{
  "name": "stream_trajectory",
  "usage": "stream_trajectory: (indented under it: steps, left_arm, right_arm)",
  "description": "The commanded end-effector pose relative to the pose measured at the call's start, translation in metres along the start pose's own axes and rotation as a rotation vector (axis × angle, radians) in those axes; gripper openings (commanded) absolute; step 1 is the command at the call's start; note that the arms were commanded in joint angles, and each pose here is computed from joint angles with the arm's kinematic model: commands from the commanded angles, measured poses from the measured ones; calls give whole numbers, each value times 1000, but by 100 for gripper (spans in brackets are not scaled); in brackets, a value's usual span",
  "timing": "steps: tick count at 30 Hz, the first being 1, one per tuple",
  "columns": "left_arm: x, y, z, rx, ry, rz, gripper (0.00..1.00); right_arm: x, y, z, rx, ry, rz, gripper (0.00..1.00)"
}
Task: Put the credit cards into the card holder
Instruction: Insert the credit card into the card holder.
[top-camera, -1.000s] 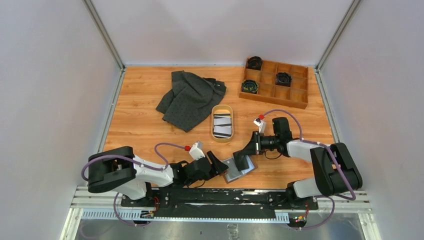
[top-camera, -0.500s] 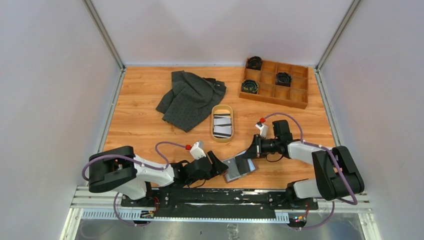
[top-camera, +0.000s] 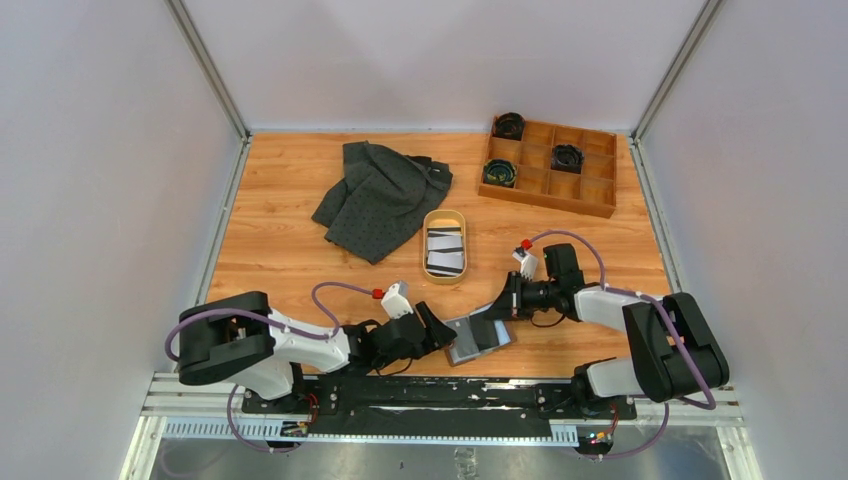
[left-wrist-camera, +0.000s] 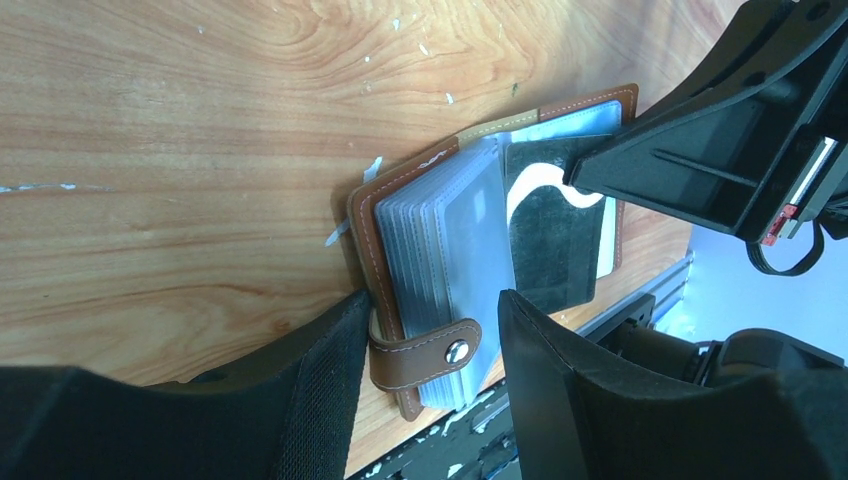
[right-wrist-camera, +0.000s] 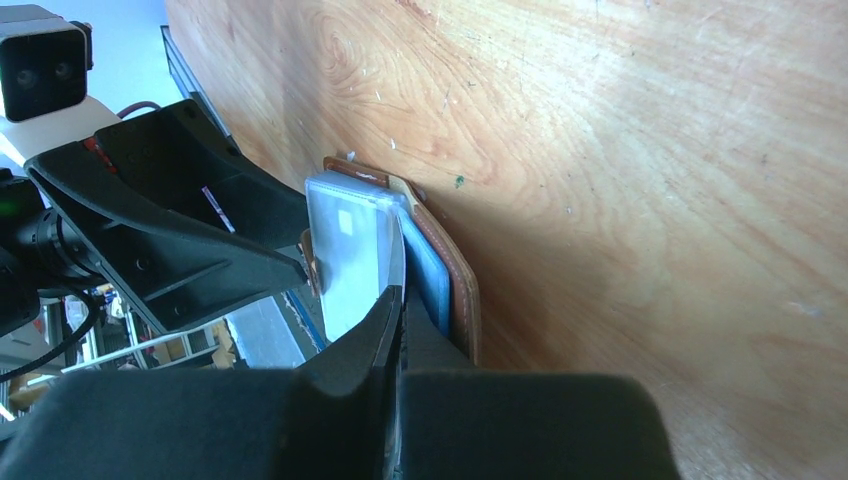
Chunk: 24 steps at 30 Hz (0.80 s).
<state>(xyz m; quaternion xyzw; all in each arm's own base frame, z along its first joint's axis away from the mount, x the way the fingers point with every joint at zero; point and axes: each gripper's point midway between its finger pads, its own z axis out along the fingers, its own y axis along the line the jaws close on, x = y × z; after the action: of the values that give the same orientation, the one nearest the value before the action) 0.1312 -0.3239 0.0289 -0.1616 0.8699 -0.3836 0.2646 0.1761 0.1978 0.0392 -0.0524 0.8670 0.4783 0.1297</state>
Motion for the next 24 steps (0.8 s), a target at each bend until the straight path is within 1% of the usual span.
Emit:
stream_trajectory:
  steps: [1, 4, 5, 7, 15, 24]
  left_arm:
    - [5, 74, -1, -237, 21, 142, 57]
    - [4, 75, -1, -242, 20, 140, 57]
    - [4, 76, 0, -244, 18, 140, 53]
    - [4, 76, 0, -246, 15, 139, 49]
    - [2, 79, 5, -266, 13, 142, 42]
    - [-2, 83, 9, -286, 6, 144, 36]
  right_arm:
    - [9, -4, 3, 19, 9, 0, 0]
    - [11, -1, 4, -1, 12, 1, 0]
    - [12, 0, 4, -8, 13, 0, 0]
    - [13, 0, 5, -13, 17, 2, 0]
    - [27, 4, 5, -57, 57, 36, 0]
    - [31, -5, 6, -8, 73, 68, 0]
